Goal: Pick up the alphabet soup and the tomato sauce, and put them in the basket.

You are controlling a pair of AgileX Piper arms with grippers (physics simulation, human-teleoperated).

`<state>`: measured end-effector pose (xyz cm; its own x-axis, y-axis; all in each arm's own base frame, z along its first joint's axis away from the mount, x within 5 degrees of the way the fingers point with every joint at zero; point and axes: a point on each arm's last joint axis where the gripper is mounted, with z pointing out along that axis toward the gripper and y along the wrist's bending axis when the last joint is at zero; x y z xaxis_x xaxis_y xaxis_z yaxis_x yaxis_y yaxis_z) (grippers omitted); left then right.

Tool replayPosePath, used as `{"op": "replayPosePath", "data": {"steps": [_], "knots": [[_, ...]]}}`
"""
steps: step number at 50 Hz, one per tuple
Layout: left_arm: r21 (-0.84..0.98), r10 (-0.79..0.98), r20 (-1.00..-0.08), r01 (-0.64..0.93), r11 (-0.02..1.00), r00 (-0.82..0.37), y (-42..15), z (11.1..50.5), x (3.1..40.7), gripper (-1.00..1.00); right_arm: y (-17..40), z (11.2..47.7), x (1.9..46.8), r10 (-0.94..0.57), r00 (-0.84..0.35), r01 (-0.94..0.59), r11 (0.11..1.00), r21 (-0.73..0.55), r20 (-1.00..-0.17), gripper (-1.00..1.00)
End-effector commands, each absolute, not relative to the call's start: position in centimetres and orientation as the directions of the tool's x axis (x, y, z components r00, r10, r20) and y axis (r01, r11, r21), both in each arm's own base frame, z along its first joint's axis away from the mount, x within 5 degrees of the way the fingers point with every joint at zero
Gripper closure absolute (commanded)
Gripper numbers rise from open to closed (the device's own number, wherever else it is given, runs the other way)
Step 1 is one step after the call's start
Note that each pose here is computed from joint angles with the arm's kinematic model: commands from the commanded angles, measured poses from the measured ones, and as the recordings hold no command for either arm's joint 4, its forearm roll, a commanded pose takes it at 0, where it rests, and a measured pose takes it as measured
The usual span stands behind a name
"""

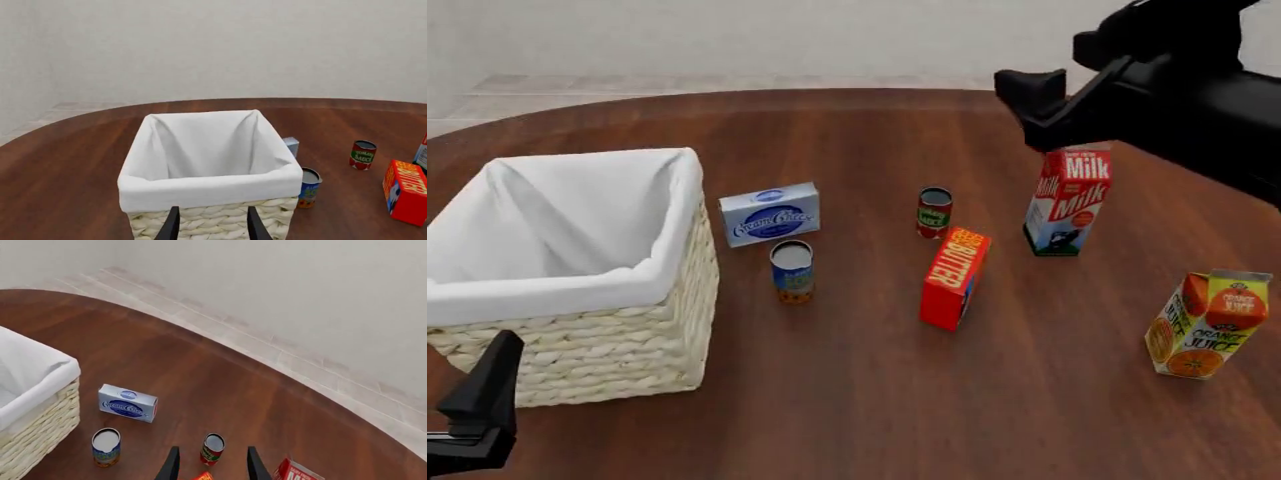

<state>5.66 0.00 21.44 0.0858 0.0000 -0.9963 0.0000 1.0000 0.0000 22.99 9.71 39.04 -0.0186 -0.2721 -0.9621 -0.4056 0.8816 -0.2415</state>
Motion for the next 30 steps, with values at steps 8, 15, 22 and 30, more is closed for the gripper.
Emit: {"op": "replayPosePath", "data": {"steps": [8, 15, 22, 30], "knots": [[0.000, 0.000, -0.996, 0.000, 1.000, 0.086, 0.0, 21.4, 5.7, -1.00, 11.1, 39.5, 25.9, -0.277, -0.084, -0.424, 0.879, -0.218, -0.957, -1.00], [0.000, 0.000, -0.996, 0.000, 1.000, 0.086, 0.0, 21.4, 5.7, -1.00, 11.6, 39.7, 26.7, -0.289, -0.090, -0.429, 0.875, -0.225, -0.953, -1.00], [0.000, 0.000, -0.996, 0.000, 1.000, 0.086, 0.0, 21.4, 5.7, -1.00, 11.9, 39.8, 27.8, -0.302, -0.107, -0.432, 0.872, -0.229, -0.947, -1.00], [0.000, 0.000, -0.996, 0.000, 1.000, 0.086, 0.0, 21.4, 5.7, -1.00, 12.3, 39.7, 29.1, -0.300, -0.139, -0.432, 0.876, -0.215, -0.944, -1.00]]}}
